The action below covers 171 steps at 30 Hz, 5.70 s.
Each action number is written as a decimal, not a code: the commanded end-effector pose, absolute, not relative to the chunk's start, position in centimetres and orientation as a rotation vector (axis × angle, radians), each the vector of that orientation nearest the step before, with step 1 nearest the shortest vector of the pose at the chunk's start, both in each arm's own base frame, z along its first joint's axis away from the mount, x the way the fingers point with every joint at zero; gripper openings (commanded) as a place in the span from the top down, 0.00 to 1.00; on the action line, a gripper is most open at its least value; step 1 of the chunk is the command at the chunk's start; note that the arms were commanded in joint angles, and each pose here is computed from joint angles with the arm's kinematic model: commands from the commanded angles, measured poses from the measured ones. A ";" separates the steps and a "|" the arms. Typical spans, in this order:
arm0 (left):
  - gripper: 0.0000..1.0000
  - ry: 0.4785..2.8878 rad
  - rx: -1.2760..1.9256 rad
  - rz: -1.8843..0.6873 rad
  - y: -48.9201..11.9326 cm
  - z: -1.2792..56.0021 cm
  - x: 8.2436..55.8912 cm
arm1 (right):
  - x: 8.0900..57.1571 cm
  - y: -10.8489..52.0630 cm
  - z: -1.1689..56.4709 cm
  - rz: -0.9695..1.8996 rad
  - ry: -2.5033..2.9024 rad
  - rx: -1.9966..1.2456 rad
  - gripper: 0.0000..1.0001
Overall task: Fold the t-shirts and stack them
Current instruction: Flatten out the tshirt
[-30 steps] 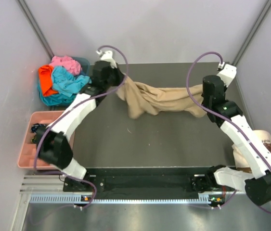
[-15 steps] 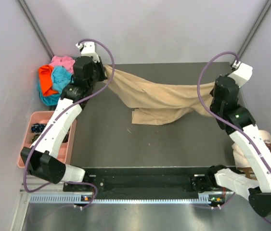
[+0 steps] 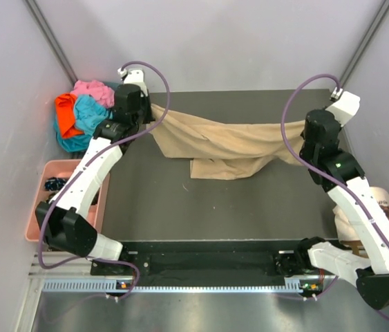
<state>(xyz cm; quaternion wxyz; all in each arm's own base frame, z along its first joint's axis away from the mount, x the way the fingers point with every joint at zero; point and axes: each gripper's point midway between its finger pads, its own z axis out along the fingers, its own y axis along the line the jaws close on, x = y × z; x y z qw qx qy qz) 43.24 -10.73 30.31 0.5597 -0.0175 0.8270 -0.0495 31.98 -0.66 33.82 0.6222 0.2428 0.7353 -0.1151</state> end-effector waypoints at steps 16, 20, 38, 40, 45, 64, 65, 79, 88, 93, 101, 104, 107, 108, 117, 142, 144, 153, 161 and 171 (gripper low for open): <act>1.00 1.900 -0.137 -0.017 -8.0 31.9 41.9 | 33.6 1.0 31.0 -0.196 1.762 0.549 1.00; 1.00 1.956 -0.164 0.054 -9.2 26.1 49.0 | 33.9 1.8 30.5 -0.157 1.783 0.529 1.00; 0.01 2.035 -0.339 0.003 -9.3 19.5 55.6 | 34.5 2.8 28.3 -0.133 1.847 0.503 1.00; 0.01 2.060 -0.311 -0.097 -10.5 19.4 52.3 | 34.7 3.0 27.6 -0.129 1.863 0.504 1.00; 0.01 2.125 -0.270 -0.200 -13.2 16.6 44.4 | 35.2 3.5 25.8 -0.132 1.903 0.497 1.00; 0.12 2.285 -0.331 -0.020 -11.8 8.0 40.1 | 35.7 3.3 24.8 -0.171 1.914 0.504 1.00; 0.12 2.295 -0.331 -0.019 -11.7 7.6 39.9 | 35.7 3.3 24.7 -0.171 1.914 0.504 1.00; 0.25 2.373 -0.390 -0.069 -11.4 4.8 35.9 | 36.0 3.7 24.5 -0.156 1.921 0.496 1.00; 0.43 2.371 -0.398 -0.096 -11.9 4.2 36.3 | 35.9 3.7 24.5 -0.157 1.924 0.490 1.00; 0.46 2.365 -0.394 -0.085 -11.9 3.9 36.7 | 35.8 3.7 24.6 -0.159 1.926 0.489 1.00; 0.57 2.375 -0.395 -0.090 -12.2 3.0 37.0 | 35.7 3.5 24.7 -0.164 1.923 0.491 1.00; 0.66 2.377 -0.393 -0.093 -12.3 2.6 37.1 | 35.7 3.5 24.6 -0.166 1.923 0.492 1.00; 0.76 2.374 -0.398 -0.087 -12.3 2.4 37.3 | 35.6 3.5 24.6 -0.168 1.924 0.491 1.00; 0.83 2.371 -0.398 -0.087 -12.3 2.4 37.4 | 35.7 3.4 24.5 -0.170 1.925 0.492 1.00; 1.00 2.339 -0.401 -0.041 -11.5 4.4 37.7 | 36.1 3.6 22.6 -0.194 1.962 0.490 1.00; 1.00 2.037 -0.522 0.185 -1.9 18.6 38.8 | 41.7 6.5 17.6 -0.231 2.092 0.445 1.00; 1.00 2.042 -0.520 0.173 -2.1 18.4 38.8 | 41.7 7.5 17.3 -0.214 2.115 0.413 1.00; 1.00 2.068 -0.504 0.138 -2.9 17.8 39.5 | 41.9 14.4 17.0 0.028 2.153 0.177 1.00; 1.00 2.063 -0.497 0.167 -2.4 18.3 38.9 | 43.5 18.2 14.0 0.086 2.233 0.080 1.00; 1.00 2.030 -0.500 0.216 -1.2 20.0 37.7 | 44.3 23.1 10.5 0.218 2.335 -0.042 1.00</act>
